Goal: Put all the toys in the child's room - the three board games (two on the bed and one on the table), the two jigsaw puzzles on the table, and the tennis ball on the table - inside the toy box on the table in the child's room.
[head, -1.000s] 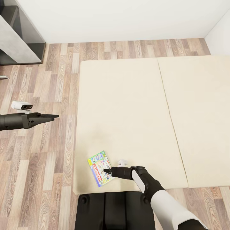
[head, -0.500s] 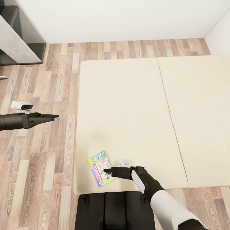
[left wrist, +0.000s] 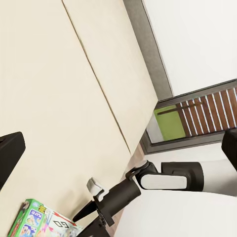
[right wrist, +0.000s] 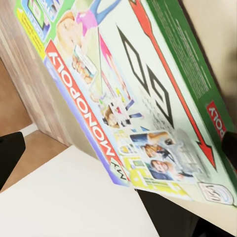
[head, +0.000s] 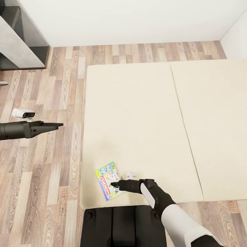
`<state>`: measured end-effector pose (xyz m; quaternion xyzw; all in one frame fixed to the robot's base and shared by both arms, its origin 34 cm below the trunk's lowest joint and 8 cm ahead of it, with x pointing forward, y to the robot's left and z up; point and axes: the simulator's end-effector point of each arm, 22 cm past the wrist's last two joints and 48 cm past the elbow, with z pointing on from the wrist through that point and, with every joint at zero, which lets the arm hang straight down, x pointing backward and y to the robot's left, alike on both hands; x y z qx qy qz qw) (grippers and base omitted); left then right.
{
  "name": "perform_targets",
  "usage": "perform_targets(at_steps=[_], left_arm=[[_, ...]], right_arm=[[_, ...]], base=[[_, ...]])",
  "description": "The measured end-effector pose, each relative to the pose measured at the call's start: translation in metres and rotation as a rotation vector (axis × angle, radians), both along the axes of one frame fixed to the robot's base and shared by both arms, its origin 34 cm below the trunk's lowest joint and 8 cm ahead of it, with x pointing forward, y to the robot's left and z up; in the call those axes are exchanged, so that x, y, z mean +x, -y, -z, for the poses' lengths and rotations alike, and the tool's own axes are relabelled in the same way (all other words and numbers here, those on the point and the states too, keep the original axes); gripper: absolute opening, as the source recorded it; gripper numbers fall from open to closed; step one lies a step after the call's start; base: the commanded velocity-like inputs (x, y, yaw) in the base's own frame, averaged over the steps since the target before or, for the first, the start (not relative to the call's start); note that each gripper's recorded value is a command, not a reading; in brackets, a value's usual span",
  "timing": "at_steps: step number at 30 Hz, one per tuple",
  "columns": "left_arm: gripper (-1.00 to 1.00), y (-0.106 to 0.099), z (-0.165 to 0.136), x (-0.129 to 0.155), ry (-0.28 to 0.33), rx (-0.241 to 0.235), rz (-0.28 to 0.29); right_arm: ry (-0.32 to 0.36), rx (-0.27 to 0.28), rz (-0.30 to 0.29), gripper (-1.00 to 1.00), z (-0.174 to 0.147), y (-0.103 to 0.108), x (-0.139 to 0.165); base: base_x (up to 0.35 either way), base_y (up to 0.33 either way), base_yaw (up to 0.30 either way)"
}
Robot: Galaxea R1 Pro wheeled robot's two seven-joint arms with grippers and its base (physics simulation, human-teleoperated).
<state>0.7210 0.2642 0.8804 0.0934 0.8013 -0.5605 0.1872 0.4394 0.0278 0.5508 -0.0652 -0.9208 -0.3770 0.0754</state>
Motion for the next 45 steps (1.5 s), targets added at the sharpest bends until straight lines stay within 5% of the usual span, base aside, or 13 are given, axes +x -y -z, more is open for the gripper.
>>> perform_targets(at_steps=[45], left_arm=[[1.00,0.0000,0.0000,0.0000,0.000,0.000,0.000]], right_arm=[[0.002,-0.002,-0.002,1.00,0.0003,0.0003,0.0000]], base=[[0.000,0.043,0.000]])
